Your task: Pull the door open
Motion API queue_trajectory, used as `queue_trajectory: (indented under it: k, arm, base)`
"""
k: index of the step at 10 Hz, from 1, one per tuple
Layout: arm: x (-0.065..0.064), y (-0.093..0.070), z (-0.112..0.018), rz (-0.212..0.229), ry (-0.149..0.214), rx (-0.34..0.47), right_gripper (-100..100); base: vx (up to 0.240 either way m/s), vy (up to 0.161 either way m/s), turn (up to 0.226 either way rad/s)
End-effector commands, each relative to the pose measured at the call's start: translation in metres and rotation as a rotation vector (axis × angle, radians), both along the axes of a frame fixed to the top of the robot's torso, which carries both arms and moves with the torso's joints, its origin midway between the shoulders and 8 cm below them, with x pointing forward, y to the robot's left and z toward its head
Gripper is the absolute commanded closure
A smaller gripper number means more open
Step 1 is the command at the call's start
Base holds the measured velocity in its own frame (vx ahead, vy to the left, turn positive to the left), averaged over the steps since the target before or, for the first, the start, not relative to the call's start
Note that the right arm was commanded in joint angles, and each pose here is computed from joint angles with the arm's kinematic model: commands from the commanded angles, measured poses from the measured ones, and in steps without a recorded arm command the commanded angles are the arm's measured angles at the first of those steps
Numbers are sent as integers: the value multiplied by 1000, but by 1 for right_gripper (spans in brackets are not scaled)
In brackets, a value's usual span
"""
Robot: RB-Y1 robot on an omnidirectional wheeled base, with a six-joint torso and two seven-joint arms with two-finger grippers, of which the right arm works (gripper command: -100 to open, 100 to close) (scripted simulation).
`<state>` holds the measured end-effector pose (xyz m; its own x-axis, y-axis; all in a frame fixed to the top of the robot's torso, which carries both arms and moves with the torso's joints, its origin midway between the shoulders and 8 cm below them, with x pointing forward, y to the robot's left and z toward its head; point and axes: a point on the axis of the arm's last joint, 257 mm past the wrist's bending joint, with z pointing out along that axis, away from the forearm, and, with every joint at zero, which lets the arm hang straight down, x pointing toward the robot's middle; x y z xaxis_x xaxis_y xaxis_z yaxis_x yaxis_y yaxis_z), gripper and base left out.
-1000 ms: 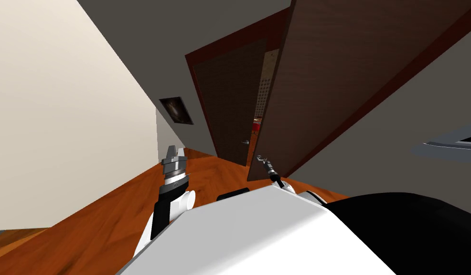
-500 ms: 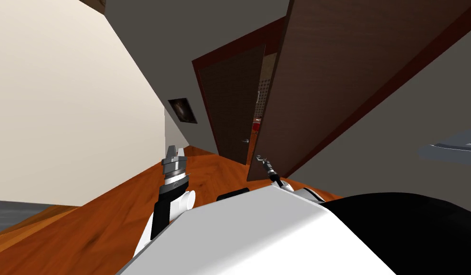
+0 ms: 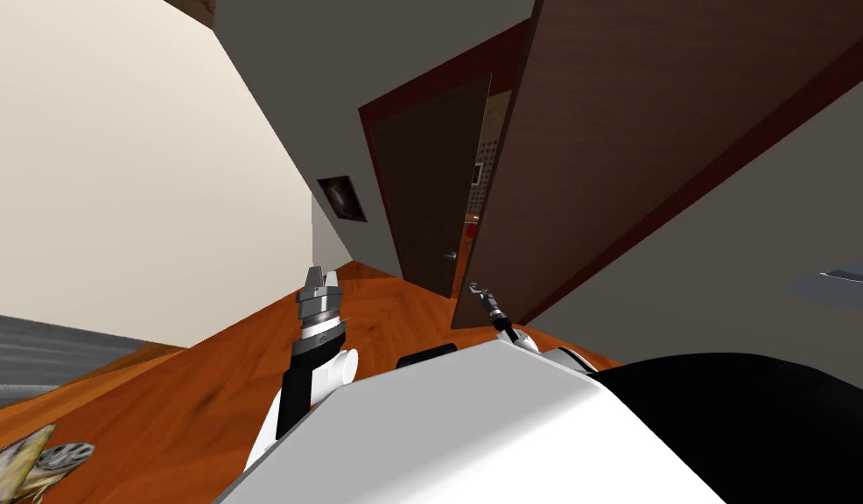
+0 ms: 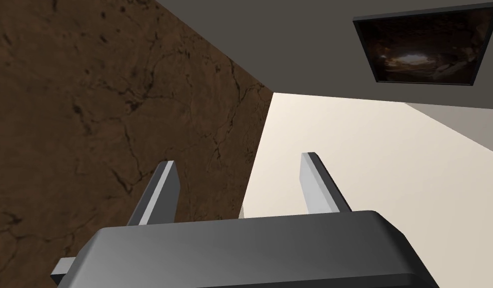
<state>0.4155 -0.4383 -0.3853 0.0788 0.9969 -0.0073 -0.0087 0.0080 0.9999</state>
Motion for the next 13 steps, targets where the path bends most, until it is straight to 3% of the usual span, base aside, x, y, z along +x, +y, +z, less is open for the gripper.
queue_trajectory:
  k: [1,3,7,13]
  arm:
    - [-1,8,-6,11,8,7,100]
    - [-2,2,-7,1,17,3,100]
    - [-4,13,-8,37,19,2,100]
    - [-5,43,-6,121,10,6,100]
  base:
    - [-150,-16,5]
    - [-44,3,-26]
    - [-166,-31,77]
    - [-178,-97,107]
